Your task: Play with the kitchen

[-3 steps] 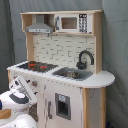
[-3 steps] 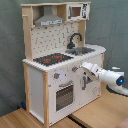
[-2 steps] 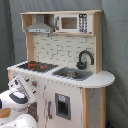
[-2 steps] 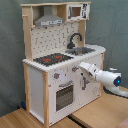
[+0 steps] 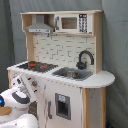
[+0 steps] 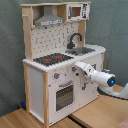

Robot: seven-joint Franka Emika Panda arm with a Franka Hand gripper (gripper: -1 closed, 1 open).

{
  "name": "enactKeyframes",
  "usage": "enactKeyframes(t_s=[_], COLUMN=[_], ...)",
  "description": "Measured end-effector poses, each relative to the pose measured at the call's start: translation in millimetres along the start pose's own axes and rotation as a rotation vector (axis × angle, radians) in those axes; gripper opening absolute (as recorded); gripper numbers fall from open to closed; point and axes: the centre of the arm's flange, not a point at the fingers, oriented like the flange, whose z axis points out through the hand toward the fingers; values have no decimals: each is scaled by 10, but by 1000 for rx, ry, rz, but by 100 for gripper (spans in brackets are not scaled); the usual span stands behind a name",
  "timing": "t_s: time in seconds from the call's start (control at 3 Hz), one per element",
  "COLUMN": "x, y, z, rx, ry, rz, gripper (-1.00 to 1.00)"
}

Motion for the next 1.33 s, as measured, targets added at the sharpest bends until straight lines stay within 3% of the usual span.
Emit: enactKeyframes(t_s=[0.33,0.67,1.0,1.33], x=[23,22,35,31], y=[-23,-21,-3,-11], z=[126,126,129,130], rx=[-3,-4,-1,2], ry=[-6,-6,-11,-16], rz=[40,42,-7,-121], gripper=[100,-100,-100,-100])
